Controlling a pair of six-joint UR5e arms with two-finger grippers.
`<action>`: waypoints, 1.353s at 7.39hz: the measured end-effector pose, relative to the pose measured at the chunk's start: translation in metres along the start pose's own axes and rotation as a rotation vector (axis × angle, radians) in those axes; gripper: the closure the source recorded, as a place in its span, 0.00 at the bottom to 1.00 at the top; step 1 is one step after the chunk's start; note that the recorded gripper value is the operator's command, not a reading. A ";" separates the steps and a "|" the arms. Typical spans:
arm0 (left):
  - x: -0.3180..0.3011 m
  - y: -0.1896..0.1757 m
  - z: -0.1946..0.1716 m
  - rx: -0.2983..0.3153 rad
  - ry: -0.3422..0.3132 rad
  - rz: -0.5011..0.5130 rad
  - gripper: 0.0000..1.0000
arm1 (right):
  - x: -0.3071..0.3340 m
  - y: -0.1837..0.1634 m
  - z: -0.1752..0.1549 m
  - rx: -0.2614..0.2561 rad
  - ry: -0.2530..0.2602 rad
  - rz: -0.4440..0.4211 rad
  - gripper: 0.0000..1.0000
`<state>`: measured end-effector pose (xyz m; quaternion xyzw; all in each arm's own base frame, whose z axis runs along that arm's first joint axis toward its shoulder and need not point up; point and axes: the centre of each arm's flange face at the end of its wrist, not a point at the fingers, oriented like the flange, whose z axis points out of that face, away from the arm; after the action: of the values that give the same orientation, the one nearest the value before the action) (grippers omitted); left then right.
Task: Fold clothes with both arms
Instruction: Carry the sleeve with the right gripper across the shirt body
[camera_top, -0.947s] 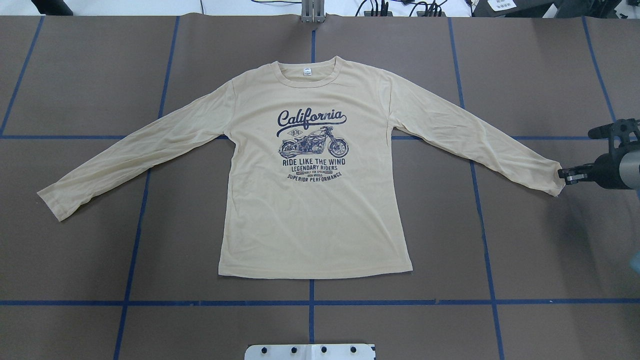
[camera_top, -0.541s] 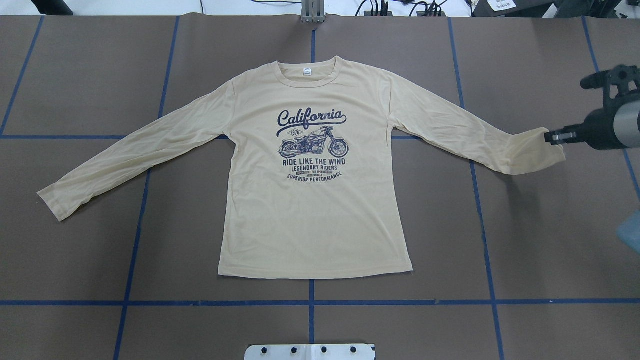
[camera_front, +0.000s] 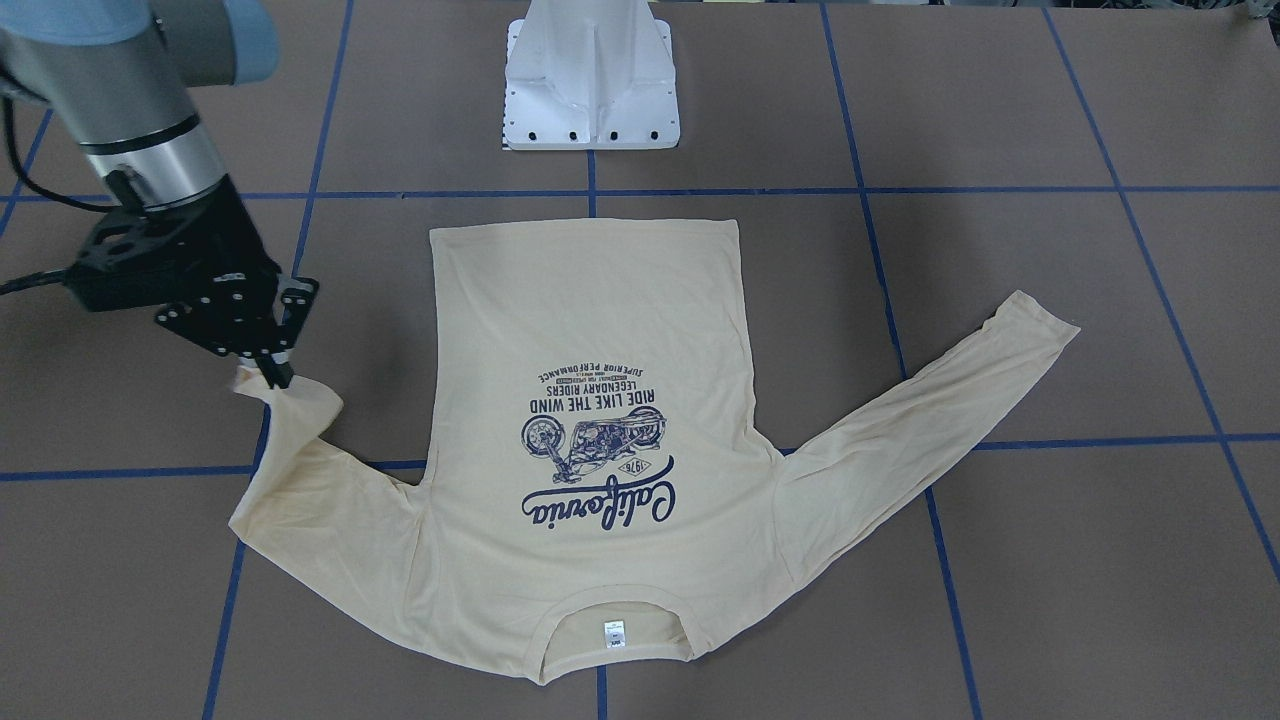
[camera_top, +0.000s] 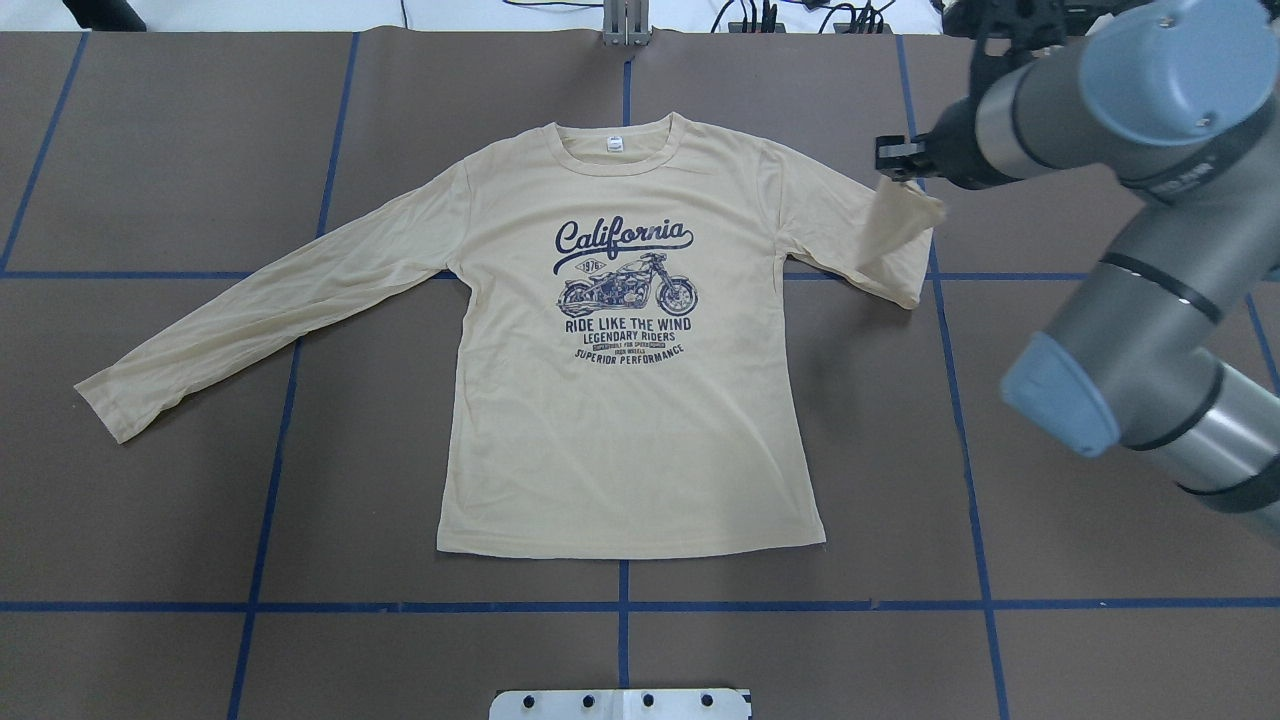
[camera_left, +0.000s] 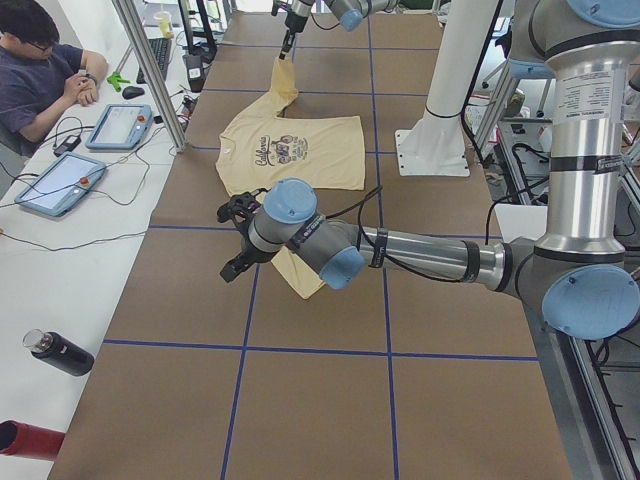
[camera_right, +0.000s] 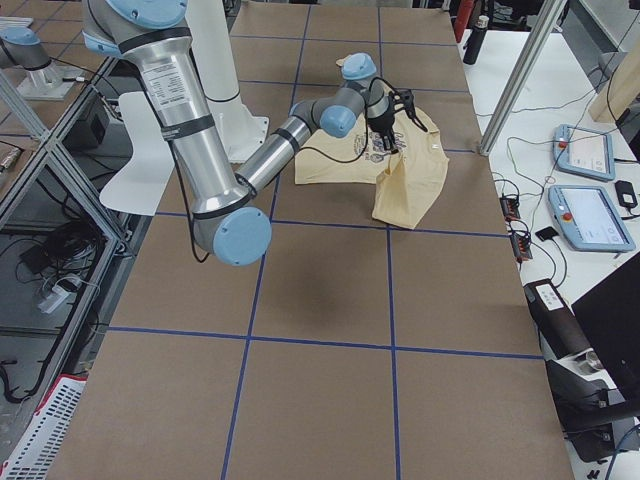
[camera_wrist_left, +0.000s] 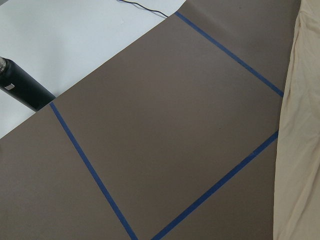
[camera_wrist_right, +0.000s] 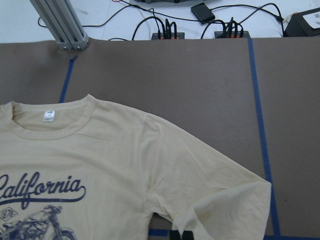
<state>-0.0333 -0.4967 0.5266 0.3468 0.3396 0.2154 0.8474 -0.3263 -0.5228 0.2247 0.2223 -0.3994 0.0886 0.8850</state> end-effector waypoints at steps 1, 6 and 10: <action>0.000 0.000 0.000 -0.001 0.000 0.000 0.00 | -0.061 -0.008 0.006 0.031 0.018 0.043 1.00; -0.001 0.005 0.002 -0.007 0.002 -0.006 0.00 | -0.341 -0.051 0.070 0.063 0.150 0.184 1.00; -0.002 0.005 0.003 -0.008 0.001 -0.014 0.00 | -0.429 -0.033 0.071 0.047 0.189 0.254 0.04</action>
<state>-0.0334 -0.4957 0.5325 0.3408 0.3415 0.2110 0.8501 -0.6482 -0.5764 -0.0651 0.1811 -0.3371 0.2297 0.8949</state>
